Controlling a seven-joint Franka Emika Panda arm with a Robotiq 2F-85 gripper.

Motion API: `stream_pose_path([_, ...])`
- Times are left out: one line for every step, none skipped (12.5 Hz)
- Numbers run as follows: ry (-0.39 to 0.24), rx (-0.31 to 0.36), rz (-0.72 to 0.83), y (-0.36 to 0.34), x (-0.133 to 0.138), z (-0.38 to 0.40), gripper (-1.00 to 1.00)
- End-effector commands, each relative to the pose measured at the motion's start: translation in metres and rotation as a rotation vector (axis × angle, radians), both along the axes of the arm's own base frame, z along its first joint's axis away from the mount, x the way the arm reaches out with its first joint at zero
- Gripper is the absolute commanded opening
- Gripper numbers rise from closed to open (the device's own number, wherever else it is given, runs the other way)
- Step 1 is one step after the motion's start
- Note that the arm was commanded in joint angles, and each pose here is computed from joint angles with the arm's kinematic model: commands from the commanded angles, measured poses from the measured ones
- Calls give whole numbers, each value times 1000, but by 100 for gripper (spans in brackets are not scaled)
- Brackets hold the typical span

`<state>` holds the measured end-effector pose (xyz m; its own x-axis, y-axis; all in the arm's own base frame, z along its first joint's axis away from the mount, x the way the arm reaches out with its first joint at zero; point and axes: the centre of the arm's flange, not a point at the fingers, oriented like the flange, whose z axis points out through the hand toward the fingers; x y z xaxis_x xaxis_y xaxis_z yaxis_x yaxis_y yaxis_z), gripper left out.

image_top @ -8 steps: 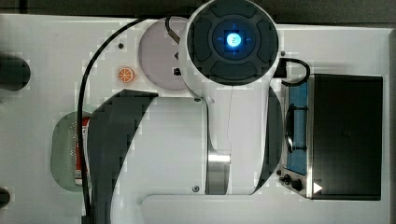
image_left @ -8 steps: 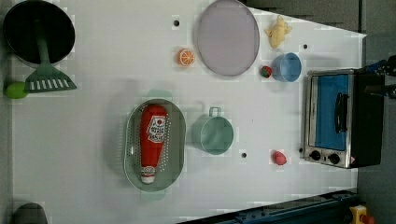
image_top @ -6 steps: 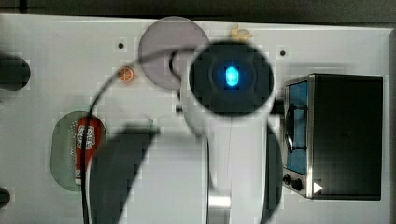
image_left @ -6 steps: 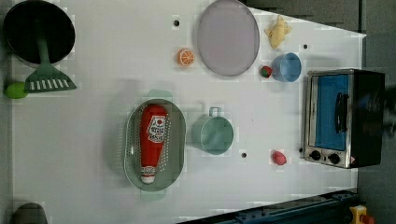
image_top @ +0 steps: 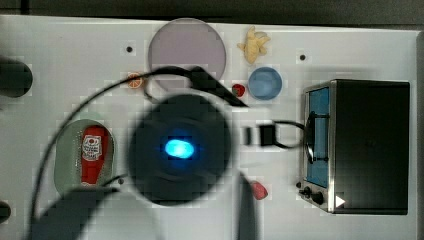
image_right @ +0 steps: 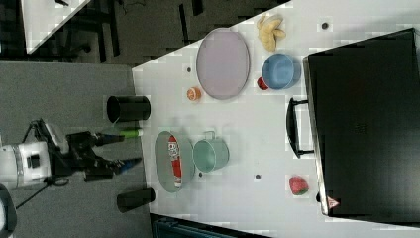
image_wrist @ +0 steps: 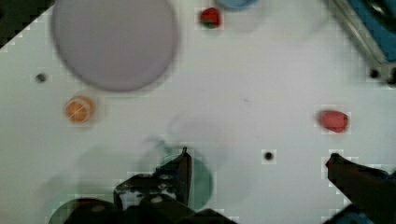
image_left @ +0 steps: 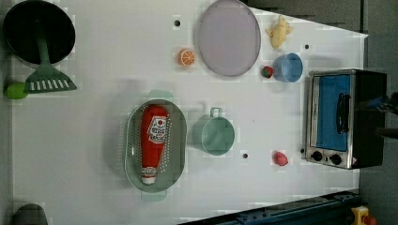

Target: Pick ketchup from strainer and place it on the table

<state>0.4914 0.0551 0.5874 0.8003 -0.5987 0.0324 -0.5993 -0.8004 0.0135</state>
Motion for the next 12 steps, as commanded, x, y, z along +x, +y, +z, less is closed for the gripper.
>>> stream_pose_path([81, -19, 177, 103, -1, -53, 100])
stream_pose_path([70, -17, 227, 130, -2, -62, 100])
stream_pose_path([58, -11, 276, 156, -3, -72, 100])
stream_pose_path([48, 0, 319, 180, -5, -82, 100])
stream_pose_path([45, 14, 363, 202, -7, -93, 100])
stream_pose_path([52, 28, 407, 224, -11, -107, 100])
stream_pose_path([62, 46, 448, 245, -16, -121, 100])
stream_pose_path([72, 65, 485, 264, -21, -136, 100])
stream_pose_path([80, 86, 513, 279, -26, -152, 100])
stream_pose_path([79, 109, 529, 291, -29, -168, 100])
stream_pose_path([66, 130, 536, 300, -30, -183, 100])
stream_pose_path([47, 143, 544, 306, -32, -200, 100])
